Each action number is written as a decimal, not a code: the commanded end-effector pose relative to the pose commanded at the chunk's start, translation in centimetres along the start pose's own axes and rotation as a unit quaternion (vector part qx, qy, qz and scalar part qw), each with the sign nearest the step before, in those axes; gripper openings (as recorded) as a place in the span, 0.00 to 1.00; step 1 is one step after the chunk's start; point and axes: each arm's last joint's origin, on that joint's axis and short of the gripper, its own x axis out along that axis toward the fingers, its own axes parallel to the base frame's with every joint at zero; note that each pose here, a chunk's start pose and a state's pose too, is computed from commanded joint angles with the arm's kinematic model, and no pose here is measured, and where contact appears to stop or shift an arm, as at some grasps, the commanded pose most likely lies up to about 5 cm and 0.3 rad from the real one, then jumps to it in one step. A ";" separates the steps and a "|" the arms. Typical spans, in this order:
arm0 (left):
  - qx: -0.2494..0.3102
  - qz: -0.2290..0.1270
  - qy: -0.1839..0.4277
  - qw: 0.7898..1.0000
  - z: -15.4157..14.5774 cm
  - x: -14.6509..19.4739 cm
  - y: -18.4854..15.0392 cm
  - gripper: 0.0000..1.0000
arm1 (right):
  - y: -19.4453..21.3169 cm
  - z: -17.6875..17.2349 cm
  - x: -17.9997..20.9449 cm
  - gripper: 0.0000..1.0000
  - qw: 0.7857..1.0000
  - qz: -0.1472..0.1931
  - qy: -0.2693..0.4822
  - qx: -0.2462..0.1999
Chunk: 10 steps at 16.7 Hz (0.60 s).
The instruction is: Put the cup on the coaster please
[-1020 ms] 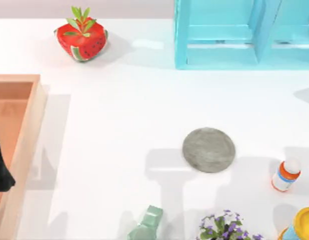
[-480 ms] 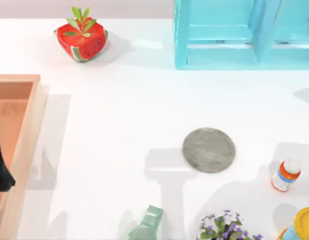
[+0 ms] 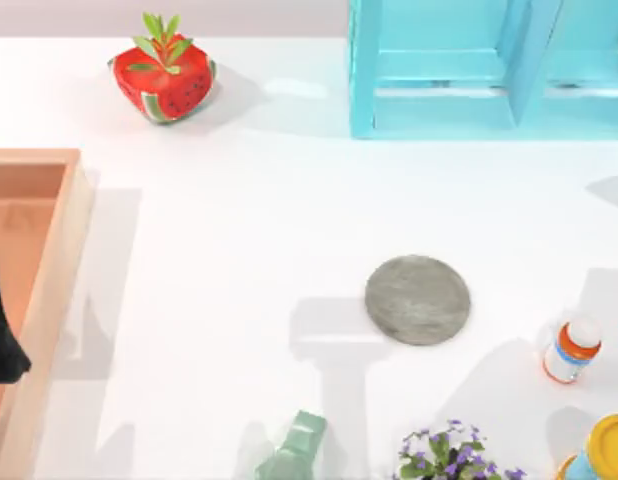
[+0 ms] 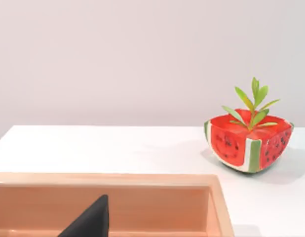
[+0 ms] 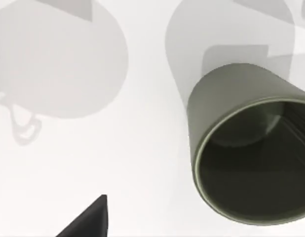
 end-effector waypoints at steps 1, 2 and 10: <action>0.000 0.000 0.000 1.000 0.0 0.0 0.0 1.00 | -0.2 0.0 1.3 1.00 1.000 -0.001 0.000 0.000; 0.000 0.000 0.000 1.000 0.0 0.0 0.0 1.00 | -0.2 0.0 2.5 1.00 1.000 0.000 0.000 0.000; 0.000 0.000 0.000 1.000 0.0 0.0 0.0 1.00 | 1.4 -0.2 5.7 1.00 1.000 0.004 -0.002 0.001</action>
